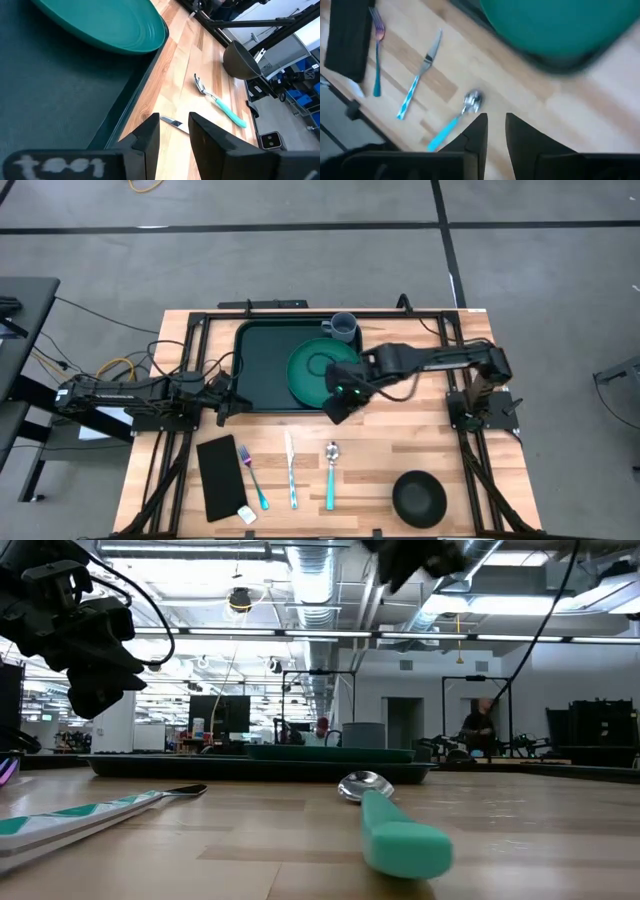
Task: Set up tray
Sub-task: Put the black bowl on the green plate on the black serving tray
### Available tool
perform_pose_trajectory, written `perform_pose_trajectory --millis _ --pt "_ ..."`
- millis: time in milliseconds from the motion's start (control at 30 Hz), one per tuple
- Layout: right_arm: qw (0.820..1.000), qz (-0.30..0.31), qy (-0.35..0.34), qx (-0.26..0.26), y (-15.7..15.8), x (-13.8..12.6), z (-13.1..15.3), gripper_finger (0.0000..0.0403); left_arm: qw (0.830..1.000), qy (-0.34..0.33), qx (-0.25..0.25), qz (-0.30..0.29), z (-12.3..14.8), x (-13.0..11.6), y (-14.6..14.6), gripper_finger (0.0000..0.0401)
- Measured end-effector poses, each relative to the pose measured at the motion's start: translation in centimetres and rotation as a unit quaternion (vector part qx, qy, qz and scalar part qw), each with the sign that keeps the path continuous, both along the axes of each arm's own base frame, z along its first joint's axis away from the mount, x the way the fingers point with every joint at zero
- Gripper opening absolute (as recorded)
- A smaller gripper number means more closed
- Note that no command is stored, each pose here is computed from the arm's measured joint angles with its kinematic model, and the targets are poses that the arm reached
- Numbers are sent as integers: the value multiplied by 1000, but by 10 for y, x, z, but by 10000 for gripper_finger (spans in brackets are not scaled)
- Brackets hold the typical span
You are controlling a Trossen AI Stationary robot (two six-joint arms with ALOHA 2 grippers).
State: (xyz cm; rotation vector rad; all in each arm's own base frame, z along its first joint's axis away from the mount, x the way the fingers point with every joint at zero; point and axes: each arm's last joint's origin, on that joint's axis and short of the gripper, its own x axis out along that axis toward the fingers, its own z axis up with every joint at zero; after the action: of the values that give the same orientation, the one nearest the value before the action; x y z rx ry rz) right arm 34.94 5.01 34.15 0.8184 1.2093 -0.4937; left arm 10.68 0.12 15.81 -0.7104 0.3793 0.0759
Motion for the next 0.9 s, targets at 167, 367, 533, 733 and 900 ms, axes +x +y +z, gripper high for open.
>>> perform_pose_trajectory --millis 167,367,533,733,900 --pt "996 -78 14 28 40 -19 8 60 1000 1 0 0 0 0 0 92" --pt "988 -129 65 47 85 -39 3 60 996 -24 -2 -85 4 1 -5 92" --pt "980 -164 97 49 113 -51 -4 60 982 -63 4 -180 9 1 -9 92" --pt "968 -220 94 70 141 -66 -3 60 970 -71 3 -232 10 0 -14 92" --pt "958 -265 89 69 161 -79 -10 60 962 -78 32 -259 10 -1 -20 92"
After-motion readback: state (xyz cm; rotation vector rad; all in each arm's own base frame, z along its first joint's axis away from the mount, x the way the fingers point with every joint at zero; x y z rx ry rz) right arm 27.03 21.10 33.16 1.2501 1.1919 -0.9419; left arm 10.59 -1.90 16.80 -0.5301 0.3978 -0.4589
